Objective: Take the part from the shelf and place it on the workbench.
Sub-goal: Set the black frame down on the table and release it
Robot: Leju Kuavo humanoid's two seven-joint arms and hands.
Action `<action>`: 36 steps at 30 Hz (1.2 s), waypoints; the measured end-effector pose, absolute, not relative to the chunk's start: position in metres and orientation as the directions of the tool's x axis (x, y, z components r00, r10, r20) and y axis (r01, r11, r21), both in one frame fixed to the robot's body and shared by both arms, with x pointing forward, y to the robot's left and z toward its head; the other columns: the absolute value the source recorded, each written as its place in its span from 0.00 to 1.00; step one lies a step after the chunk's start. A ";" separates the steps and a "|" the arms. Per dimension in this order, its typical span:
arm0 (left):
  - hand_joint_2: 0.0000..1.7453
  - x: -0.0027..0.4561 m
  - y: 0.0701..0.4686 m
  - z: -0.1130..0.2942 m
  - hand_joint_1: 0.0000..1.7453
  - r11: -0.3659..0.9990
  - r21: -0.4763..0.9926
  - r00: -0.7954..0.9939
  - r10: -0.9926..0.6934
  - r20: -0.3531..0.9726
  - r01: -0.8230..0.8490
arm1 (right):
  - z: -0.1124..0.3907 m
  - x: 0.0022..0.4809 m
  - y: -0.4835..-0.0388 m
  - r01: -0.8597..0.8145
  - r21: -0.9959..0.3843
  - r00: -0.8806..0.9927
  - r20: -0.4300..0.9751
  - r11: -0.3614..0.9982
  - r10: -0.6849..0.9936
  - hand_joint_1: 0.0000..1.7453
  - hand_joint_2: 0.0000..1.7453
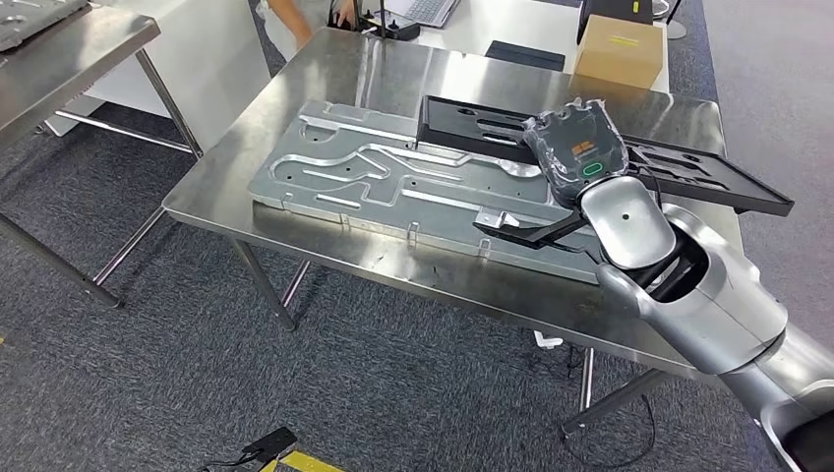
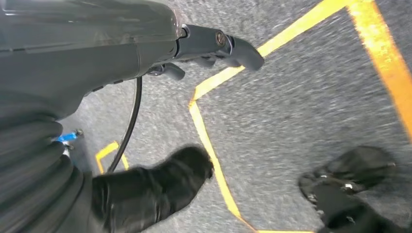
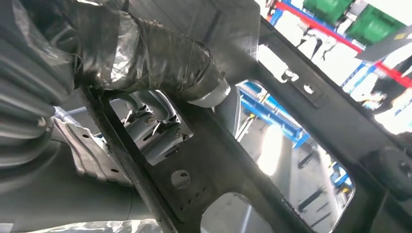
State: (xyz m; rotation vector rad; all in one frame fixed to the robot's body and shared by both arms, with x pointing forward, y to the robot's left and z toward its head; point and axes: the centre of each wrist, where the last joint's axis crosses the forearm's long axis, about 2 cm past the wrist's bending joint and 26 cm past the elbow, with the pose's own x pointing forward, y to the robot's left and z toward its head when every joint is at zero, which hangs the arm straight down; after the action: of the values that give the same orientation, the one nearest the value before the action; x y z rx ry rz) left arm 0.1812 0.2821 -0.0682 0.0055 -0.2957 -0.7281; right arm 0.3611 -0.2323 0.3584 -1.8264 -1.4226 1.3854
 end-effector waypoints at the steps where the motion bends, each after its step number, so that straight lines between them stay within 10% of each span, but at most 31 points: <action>1: 1.00 0.181 0.282 -0.068 0.00 0.749 0.106 0.706 -0.655 0.269 0.654 | 0.357 0.362 -0.232 0.461 -0.805 -0.030 -0.434 -0.373 0.900 1.00 1.00; 32: 1.00 0.173 0.288 -0.073 0.00 0.773 0.085 0.727 -0.623 0.288 0.629 | 0.267 0.382 -0.209 0.281 -0.839 -0.133 -0.515 -0.466 0.847 1.00 1.00; 36: 1.00 0.175 0.288 -0.072 0.00 0.786 0.075 0.738 -0.605 0.300 0.613 | 0.250 0.379 -0.202 0.234 -0.849 -0.161 -0.514 -0.473 0.842 0.00 0.00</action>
State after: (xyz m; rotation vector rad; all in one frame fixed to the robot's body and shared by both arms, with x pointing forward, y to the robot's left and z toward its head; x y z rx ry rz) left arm 0.1746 0.2880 -0.0723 -0.0292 -0.3192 -0.6685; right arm 0.3794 -0.2017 0.2498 -1.6322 -1.2263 1.6775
